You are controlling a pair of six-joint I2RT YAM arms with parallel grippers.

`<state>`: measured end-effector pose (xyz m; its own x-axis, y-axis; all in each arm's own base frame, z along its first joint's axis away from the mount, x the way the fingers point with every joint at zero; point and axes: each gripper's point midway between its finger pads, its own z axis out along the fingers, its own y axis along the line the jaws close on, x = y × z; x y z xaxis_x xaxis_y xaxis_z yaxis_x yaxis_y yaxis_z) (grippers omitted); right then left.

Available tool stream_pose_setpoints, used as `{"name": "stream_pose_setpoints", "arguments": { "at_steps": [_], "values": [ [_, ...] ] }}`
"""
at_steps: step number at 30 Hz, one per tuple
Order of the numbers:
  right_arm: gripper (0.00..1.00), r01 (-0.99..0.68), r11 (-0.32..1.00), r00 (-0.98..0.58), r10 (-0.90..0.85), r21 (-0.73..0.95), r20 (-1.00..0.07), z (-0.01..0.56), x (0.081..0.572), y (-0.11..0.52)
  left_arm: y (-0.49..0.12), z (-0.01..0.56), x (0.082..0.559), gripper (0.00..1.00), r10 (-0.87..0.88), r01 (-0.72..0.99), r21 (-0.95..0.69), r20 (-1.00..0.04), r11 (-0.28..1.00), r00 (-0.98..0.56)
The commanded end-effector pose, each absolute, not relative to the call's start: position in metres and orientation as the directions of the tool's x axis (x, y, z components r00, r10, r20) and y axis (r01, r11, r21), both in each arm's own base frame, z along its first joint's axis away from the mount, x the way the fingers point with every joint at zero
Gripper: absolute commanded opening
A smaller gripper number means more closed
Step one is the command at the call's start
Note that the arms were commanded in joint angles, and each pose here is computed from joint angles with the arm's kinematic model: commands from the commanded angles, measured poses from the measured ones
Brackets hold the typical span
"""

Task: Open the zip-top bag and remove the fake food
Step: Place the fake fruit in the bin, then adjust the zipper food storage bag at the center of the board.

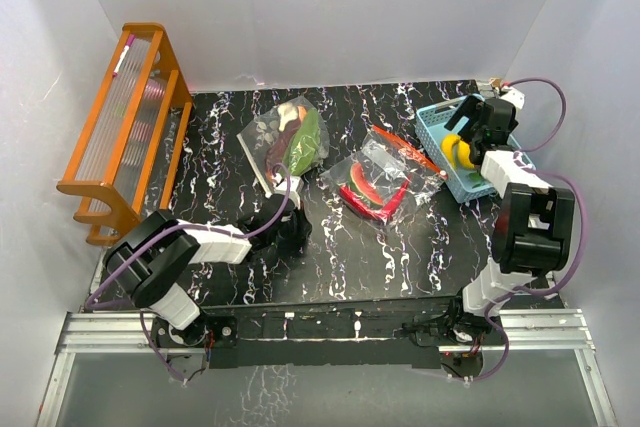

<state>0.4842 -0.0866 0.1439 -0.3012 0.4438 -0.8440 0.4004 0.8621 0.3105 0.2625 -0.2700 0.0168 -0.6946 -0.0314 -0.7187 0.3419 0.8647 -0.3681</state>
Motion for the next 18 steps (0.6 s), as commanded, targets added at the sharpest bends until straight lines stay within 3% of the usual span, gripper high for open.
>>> {"name": "stream_pose_setpoints", "arguments": {
  "at_steps": [1,3,6,10,12,15,18],
  "values": [
    [0.97,0.304,0.891,-0.181,0.400,0.336,-0.898,0.208,0.496,-0.081,-0.272,0.036,0.265,0.00,-0.038,0.361,-0.376,-0.737,0.853,-0.675],
    [0.96,0.261,0.904,-0.184,0.391,0.338,-0.902,0.218,0.490,-0.072,-0.274,0.041,0.265,0.03,-0.039,0.370,-0.380,-0.740,0.848,-0.671],
    [0.88,0.165,0.928,-0.209,0.363,0.333,-0.908,0.226,0.477,-0.040,-0.280,0.052,0.267,0.11,-0.042,0.394,-0.392,-0.751,0.831,-0.659],
    [0.58,0.052,0.959,-0.278,0.283,0.280,-0.918,0.216,0.454,0.014,-0.294,0.072,0.273,0.19,-0.078,0.427,-0.432,-0.769,0.794,-0.634],
    [0.49,-0.020,0.961,-0.330,0.254,0.276,-0.909,0.200,0.443,0.047,-0.303,0.082,0.276,0.24,-0.103,0.444,-0.458,-0.776,0.770,-0.622],
    [0.43,-0.064,0.953,-0.380,0.250,0.295,-0.890,0.182,0.431,0.065,-0.324,0.095,0.283,0.50,-0.149,0.467,-0.513,-0.772,0.720,-0.618],
    [0.42,-0.068,0.948,-0.378,0.265,0.312,-0.887,0.182,0.423,0.067,-0.359,0.112,0.295,0.60,-0.175,0.511,-0.555,-0.771,0.657,-0.613]
  ]
}}
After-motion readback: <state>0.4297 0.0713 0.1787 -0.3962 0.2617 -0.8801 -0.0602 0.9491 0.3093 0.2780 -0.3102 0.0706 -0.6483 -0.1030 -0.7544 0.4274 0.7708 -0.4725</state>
